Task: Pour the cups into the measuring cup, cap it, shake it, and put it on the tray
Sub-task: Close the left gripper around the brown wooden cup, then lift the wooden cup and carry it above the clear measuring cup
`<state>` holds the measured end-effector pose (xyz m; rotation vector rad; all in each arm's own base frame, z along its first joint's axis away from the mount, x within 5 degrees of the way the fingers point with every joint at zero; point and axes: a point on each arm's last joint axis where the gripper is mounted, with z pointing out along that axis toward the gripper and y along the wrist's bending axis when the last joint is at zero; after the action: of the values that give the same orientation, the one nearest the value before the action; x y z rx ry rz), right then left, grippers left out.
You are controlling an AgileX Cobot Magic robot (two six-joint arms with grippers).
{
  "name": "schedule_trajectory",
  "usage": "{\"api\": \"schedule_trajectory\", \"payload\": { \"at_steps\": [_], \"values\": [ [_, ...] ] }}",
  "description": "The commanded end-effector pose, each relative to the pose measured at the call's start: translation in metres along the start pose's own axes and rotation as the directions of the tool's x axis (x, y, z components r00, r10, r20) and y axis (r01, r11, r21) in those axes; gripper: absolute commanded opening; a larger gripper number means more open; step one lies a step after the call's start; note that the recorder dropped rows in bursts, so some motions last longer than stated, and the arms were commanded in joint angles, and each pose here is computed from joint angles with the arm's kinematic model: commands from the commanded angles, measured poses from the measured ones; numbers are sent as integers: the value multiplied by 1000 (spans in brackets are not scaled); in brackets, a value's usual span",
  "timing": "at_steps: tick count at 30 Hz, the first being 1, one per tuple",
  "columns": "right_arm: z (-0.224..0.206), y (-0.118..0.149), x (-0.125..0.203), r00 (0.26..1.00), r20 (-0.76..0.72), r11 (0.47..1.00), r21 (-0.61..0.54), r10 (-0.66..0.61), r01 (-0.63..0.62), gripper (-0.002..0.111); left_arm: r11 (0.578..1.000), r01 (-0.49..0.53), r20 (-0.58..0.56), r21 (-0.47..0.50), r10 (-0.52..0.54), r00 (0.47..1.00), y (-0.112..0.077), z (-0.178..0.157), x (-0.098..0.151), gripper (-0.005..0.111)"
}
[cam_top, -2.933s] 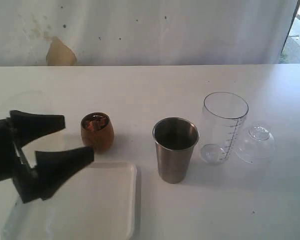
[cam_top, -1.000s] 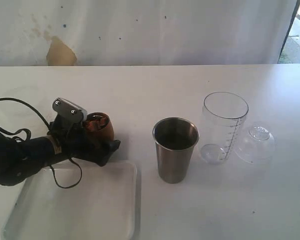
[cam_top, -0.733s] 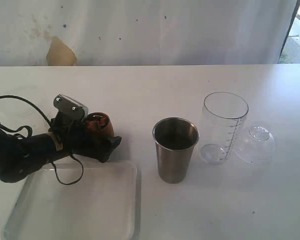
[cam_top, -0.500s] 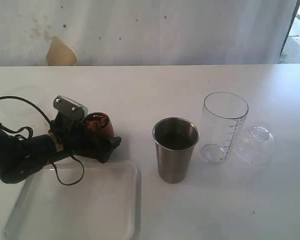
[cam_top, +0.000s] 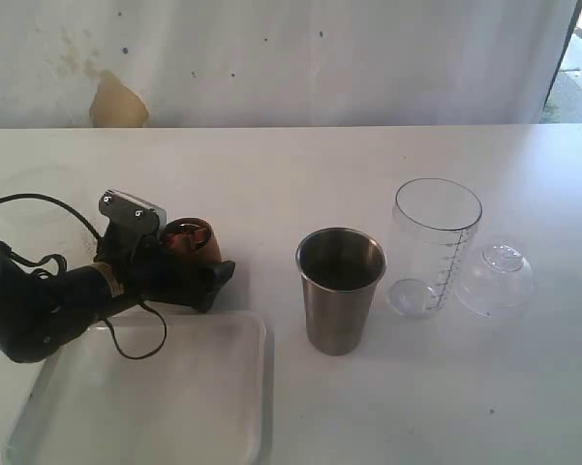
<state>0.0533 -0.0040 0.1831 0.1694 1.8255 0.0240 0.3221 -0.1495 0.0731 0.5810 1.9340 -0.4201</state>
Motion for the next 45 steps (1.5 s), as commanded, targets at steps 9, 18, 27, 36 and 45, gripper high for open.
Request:
{"api": "schedule_trajectory", "payload": {
  "at_steps": [9,18,27,36,45],
  "values": [
    [0,0,2,1000,-1,1000,4,1,-1,0,1000,15,4,17,-15,1000,-3,1,0,1],
    [0,0,2,1000,-1,1000,4,1,-1,0,998,-26,146,55,18,989,-6,-2,-36,0],
    [0,0,2,1000,-1,1000,4,1,-1,0,991,37,237,127,-67,969,-10,6,-156,0],
    [0,0,2,1000,-1,1000,4,1,-1,0,968,-179,275,176,126,953,-80,38,-214,0],
    [0,0,2,1000,-1,1000,4,1,-1,0,918,-316,279,238,247,928,-125,52,-207,0]
  ]
}}
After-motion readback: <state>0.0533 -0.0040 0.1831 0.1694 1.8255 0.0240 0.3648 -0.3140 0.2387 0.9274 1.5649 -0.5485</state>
